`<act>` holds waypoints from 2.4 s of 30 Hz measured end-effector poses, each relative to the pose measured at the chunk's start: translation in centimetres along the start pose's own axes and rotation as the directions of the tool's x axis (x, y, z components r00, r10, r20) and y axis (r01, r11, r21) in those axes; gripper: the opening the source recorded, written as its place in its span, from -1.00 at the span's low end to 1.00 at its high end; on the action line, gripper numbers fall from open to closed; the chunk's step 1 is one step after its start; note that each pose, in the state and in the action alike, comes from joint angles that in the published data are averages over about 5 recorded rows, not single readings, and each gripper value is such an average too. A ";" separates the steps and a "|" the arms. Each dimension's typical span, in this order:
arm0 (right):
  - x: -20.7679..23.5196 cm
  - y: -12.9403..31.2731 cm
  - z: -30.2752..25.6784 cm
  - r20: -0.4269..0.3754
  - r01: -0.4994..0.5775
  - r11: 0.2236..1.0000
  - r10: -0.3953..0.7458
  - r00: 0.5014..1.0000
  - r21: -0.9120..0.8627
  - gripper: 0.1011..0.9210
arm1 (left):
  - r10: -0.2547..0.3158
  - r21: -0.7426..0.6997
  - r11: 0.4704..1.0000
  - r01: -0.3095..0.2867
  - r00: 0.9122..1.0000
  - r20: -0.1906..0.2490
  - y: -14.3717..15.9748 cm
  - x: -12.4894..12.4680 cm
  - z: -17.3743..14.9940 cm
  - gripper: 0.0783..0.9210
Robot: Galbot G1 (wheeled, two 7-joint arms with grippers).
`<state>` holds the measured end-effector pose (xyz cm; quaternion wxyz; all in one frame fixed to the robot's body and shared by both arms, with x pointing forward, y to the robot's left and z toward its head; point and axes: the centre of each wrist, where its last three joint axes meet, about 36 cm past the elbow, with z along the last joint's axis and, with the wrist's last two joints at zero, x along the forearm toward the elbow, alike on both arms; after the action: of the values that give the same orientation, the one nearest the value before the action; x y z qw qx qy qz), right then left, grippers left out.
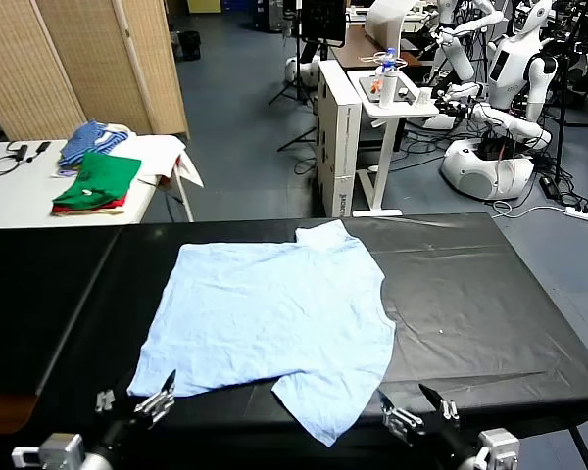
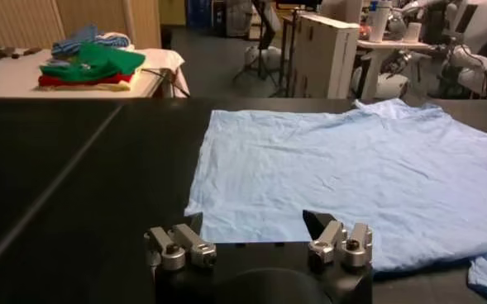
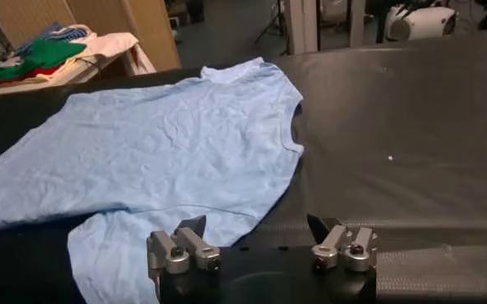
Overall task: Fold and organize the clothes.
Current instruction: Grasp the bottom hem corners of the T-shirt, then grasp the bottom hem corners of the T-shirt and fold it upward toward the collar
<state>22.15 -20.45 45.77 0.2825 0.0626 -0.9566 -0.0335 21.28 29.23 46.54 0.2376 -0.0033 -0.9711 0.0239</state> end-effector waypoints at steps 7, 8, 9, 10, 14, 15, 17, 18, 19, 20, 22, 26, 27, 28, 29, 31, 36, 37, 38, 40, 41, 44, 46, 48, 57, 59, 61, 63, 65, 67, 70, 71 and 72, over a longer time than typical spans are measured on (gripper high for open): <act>-0.6 1.9 1.3 -0.038 0.044 0.999 -0.045 0.998 -0.018 0.97 | -0.037 0.037 0.999 0.037 0.999 -0.004 1.2 -1.1 0.5 0.97; -0.7 2.1 1.5 -0.042 0.049 0.999 -0.050 0.998 -0.021 0.97 | -0.042 0.045 0.998 0.042 0.999 -0.008 1.4 -1.2 0.7 0.97; -0.8 2.3 1.6 -0.047 0.053 0.998 -0.054 0.997 -0.024 0.97 | -0.047 0.053 0.997 0.048 0.999 -0.013 1.7 -1.4 0.8 0.97; -0.9 2.4 1.7 -0.050 0.056 0.998 -0.058 0.997 -0.026 0.97 | -0.052 0.059 0.997 0.053 0.998 -0.018 1.9 -1.5 1.0 0.97; -1.3 2.9 2.0 -0.058 0.062 0.998 -0.064 0.996 -0.031 0.97 | -0.065 0.074 0.995 0.068 0.997 -0.038 2.5 -1.7 1.7 0.97; -1.4 2.9 2.1 -0.060 0.062 0.998 -0.064 0.996 -0.031 0.97 | -0.068 0.076 0.995 0.071 0.997 -0.042 2.6 -1.8 1.8 0.97; -1.5 3.1 2.2 -0.064 0.061 0.998 -0.063 0.996 -0.032 0.97 | -0.074 0.078 0.994 0.077 0.996 -0.048 2.7 -2.0 2.1 0.97; -1.6 3.1 2.2 -0.067 0.060 0.998 -0.062 0.996 -0.031 0.95 | -0.077 0.079 0.994 0.080 0.996 -0.050 2.8 -2.1 2.2 0.97; -1.6 3.2 2.2 -0.071 0.057 0.998 -0.059 0.996 -0.030 0.90 | -0.079 0.080 0.993 0.083 0.995 -0.053 2.9 -2.1 2.3 0.97; -1.7 3.2 2.3 -0.075 0.055 0.998 -0.057 0.996 -0.029 0.85 | -0.081 0.080 0.993 0.085 0.995 -0.056 2.9 -2.2 2.4 0.97; -1.7 3.3 2.3 -0.083 0.050 0.998 -0.052 0.995 -0.028 0.64 | -0.084 0.082 0.993 0.089 0.995 -0.061 3.0 -2.3 2.6 0.96; -1.6 3.4 2.3 -0.091 0.046 0.999 -0.048 0.995 -0.029 0.16 | -0.088 0.086 0.992 0.094 0.994 -0.069 3.2 -2.4 2.8 0.85; -1.5 3.4 2.2 -0.092 0.045 0.999 -0.048 0.995 -0.030 0.04 | -0.089 0.086 0.992 0.095 0.994 -0.070 3.2 -2.4 2.9 0.77; -1.4 3.4 2.1 -0.094 0.044 0.998 -0.047 0.994 -0.032 -0.08 | -0.090 0.087 0.992 0.096 0.993 -0.071 3.2 -2.4 2.9 0.69; -1.3 3.4 2.1 -0.095 0.044 0.998 -0.047 0.994 -0.034 -0.21 | -0.090 0.087 0.992 0.096 0.993 -0.073 3.2 -2.4 2.9 0.60; -1.2 3.3 1.9 -0.097 0.042 0.998 -0.046 0.994 -0.037 -0.49 | -0.092 0.087 0.991 0.098 0.993 -0.075 3.2 -2.4 3.0 0.42; -0.8 2.9 1.6 -0.090 0.034 0.999 -0.037 0.995 -0.033 -0.88 | -0.093 0.091 0.991 0.100 0.993 -0.077 3.2 -2.4 3.1 -0.22; -0.8 2.8 1.5 -0.087 0.032 0.999 -0.035 0.996 -0.032 -0.90 | -0.093 0.091 0.991 0.100 0.993 -0.077 3.2 -2.4 3.1 -0.35; -0.8 2.7 1.4 -0.085 0.030 0.999 -0.033 0.996 -0.031 -0.90 | -0.092 0.092 0.991 0.099 0.993 -0.077 3.2 -2.4 3.2 -0.49; -0.7 2.4 1.2 -0.081 0.028 0.999 -0.031 0.996 -0.031 -0.91 | -0.091 0.092 0.991 0.098 0.993 -0.078 3.2 -2.5 3.2 -0.65; -0.7 2.3 1.1 -0.080 0.027 0.999 -0.030 0.996 -0.032 -0.91 | -0.090 0.093 0.991 0.097 0.993 -0.078 3.2 -2.5 3.2 -0.72; -0.6 1.8 0.8 -0.078 0.024 0.999 -0.026 0.997 -0.035 -0.91 | -0.087 0.094 0.991 0.094 0.993 -0.078 3.1 -2.5 3.2 -0.82; -0.5 1.5 0.5 -0.078 0.021 0.999 -0.024 0.997 -0.036 -0.91 | -0.082 0.096 0.991 0.089 0.994 -0.077 2.9 -2.5 3.2 -0.84; -0.2 1.2 0.3 -0.081 0.021 0.999 -0.023 0.996 -0.036 -0.91 | -0.076 0.099 0.992 0.083 0.994 -0.077 2.7 -2.5 3.2 -0.84; 1.7 -0.4 -1.0 -0.093 0.005 1.000 -0.008 0.996 -0.030 -0.91 | -0.073 0.101 0.992 0.080 0.995 -0.069 1.7 -1.7 3.2 -0.84; 2.1 -0.8 -1.3 -0.094 -0.001 1.000 -0.001 0.996 -0.026 -0.91 | -0.079 0.097 0.992 0.085 0.995 -0.066 1.5 -1.4 3.1 -0.84; 2.4 -1.2 -1.4 -0.097 -0.008 1.000 0.006 0.995 -0.020 -0.91 | -0.085 0.096 0.991 0.091 0.994 -0.064 1.3 -1.0 3.0 -0.84; 2.7 -1.4 -1.4 -0.101 -0.015 1.000 0.014 0.995 -0.015 -0.91 | -0.089 0.095 0.991 0.095 0.994 -0.062 0.9 -0.5 2.8 -0.84; 3.0 -1.6 -1.5 -0.104 -0.021 1.000 0.019 0.994 -0.013 -0.91 | -0.088 0.093 0.991 0.094 0.994 -0.062 0.5 0.0 2.7 -0.84; 3.3 -1.6 -1.6 -0.103 -0.024 1.000 0.023 0.994 -0.013 -0.91 | -0.083 0.092 0.992 0.089 0.995 -0.063 0.1 0.5 2.6 -0.84; 3.6 -1.7 -1.9 -0.086 -0.025 1.000 0.023 0.996 -0.015 -0.91 | -0.077 0.093 0.992 0.083 0.995 -0.062 -0.4 1.2 2.4 -0.84; 3.6 -1.7 -2.0 -0.076 -0.024 1.000 0.023 0.997 -0.017 -0.91 | -0.076 0.095 0.992 0.082 0.995 -0.061 -0.6 1.4 2.3 -0.84; 3.6 -1.7 -2.1 -0.066 -0.024 1.000 0.023 0.998 -0.019 -0.91 | -0.076 0.096 0.992 0.081 0.995 -0.060 -0.7 1.6 2.2 -0.84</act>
<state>20.47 -22.74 49.33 0.3147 0.0496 -0.9471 -0.0375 18.84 28.48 45.41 0.2656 0.0460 -0.9610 0.0622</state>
